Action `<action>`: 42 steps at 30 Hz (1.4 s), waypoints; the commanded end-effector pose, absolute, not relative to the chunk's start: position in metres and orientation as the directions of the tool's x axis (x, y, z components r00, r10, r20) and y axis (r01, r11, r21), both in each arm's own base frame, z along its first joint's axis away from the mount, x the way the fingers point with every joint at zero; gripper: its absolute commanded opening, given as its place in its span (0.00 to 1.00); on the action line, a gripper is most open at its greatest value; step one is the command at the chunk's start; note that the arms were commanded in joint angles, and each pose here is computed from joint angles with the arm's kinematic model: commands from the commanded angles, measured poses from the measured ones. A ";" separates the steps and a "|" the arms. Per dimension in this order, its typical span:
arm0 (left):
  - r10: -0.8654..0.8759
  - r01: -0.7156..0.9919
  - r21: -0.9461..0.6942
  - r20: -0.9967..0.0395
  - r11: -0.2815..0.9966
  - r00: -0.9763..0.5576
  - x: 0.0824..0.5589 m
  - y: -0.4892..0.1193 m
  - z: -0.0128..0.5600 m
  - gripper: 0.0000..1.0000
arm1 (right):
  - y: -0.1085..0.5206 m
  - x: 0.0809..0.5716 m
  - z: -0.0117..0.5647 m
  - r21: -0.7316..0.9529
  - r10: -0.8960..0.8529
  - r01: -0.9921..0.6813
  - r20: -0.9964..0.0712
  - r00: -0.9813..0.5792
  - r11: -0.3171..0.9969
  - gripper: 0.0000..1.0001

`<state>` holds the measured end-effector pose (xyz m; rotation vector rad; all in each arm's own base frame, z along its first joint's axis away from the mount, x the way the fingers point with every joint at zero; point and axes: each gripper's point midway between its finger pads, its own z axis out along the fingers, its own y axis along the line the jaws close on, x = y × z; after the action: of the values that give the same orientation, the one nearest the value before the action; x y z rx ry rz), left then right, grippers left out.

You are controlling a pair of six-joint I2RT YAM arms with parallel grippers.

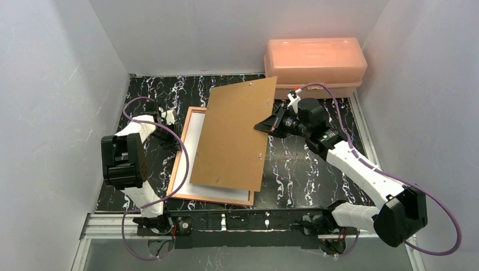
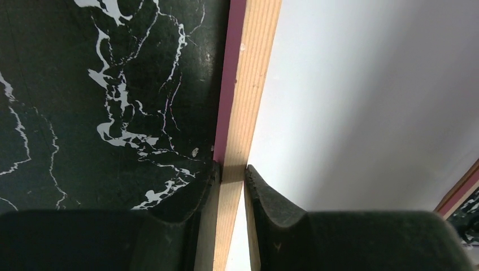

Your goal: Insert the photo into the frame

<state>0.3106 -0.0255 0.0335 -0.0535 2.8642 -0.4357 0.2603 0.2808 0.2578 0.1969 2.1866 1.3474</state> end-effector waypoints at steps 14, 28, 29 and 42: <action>-0.192 -0.028 -0.457 -0.317 0.889 -0.929 0.315 -0.008 0.119 0.52 | 0.304 0.267 0.285 0.920 0.421 -0.243 -0.360 -0.833 0.307 0.01; -0.121 0.034 -0.433 -0.325 0.901 -0.938 0.305 0.010 0.109 0.50 | 0.330 0.270 0.245 0.929 0.379 -0.203 -0.317 -0.869 0.311 0.01; -0.119 0.035 -0.438 -0.321 0.898 -0.939 0.304 0.009 0.107 0.50 | 0.331 0.269 0.242 0.929 0.376 -0.198 -0.312 -0.873 0.312 0.01; -0.090 0.061 -0.446 -0.309 0.893 -0.947 0.295 0.006 0.102 0.53 | 0.335 0.269 0.208 0.927 0.346 -0.167 -0.287 -0.893 0.337 0.01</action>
<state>0.3044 0.0110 0.0962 -0.0542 2.7390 -0.6220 0.2659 0.3231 0.1759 0.2505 2.3040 1.4622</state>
